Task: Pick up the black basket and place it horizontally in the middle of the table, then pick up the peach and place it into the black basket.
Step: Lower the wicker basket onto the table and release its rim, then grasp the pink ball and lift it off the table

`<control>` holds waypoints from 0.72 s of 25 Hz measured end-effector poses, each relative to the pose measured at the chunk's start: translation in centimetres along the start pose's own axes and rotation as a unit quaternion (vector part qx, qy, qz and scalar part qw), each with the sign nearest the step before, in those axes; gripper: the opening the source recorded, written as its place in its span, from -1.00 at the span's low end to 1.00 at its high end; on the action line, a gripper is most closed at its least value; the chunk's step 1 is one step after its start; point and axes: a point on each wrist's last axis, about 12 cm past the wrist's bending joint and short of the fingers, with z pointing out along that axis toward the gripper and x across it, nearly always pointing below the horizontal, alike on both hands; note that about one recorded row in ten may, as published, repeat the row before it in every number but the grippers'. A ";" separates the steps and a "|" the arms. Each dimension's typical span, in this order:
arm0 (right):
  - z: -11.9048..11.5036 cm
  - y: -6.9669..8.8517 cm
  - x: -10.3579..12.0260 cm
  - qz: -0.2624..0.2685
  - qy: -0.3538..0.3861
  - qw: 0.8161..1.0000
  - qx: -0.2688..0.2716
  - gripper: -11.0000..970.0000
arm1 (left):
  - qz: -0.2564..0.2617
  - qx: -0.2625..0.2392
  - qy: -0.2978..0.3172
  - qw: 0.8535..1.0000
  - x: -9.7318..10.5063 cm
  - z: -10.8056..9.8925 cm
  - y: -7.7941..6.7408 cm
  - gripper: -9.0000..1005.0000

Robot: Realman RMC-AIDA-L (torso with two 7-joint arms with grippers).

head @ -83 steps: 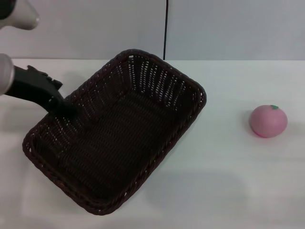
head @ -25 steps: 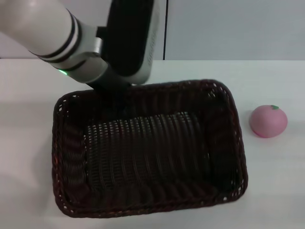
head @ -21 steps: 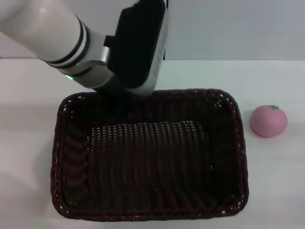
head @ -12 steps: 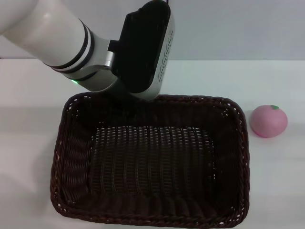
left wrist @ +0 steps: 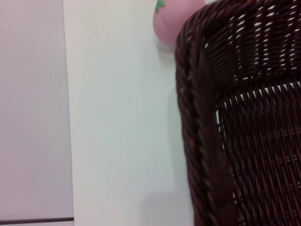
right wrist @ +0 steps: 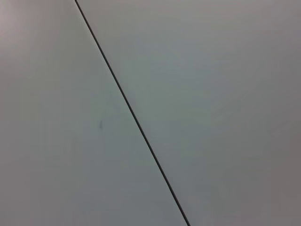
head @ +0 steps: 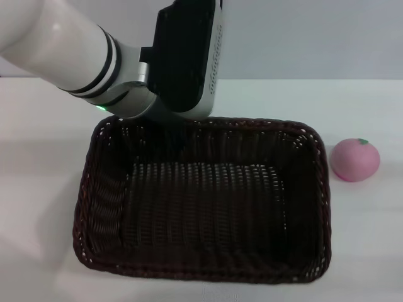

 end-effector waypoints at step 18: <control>3.3 -2.1 -4.2 0.002 0.134 0.975 -0.175 0.48 | -0.221 -0.124 -0.273 0.928 7.8 -6.3 0.6 0.55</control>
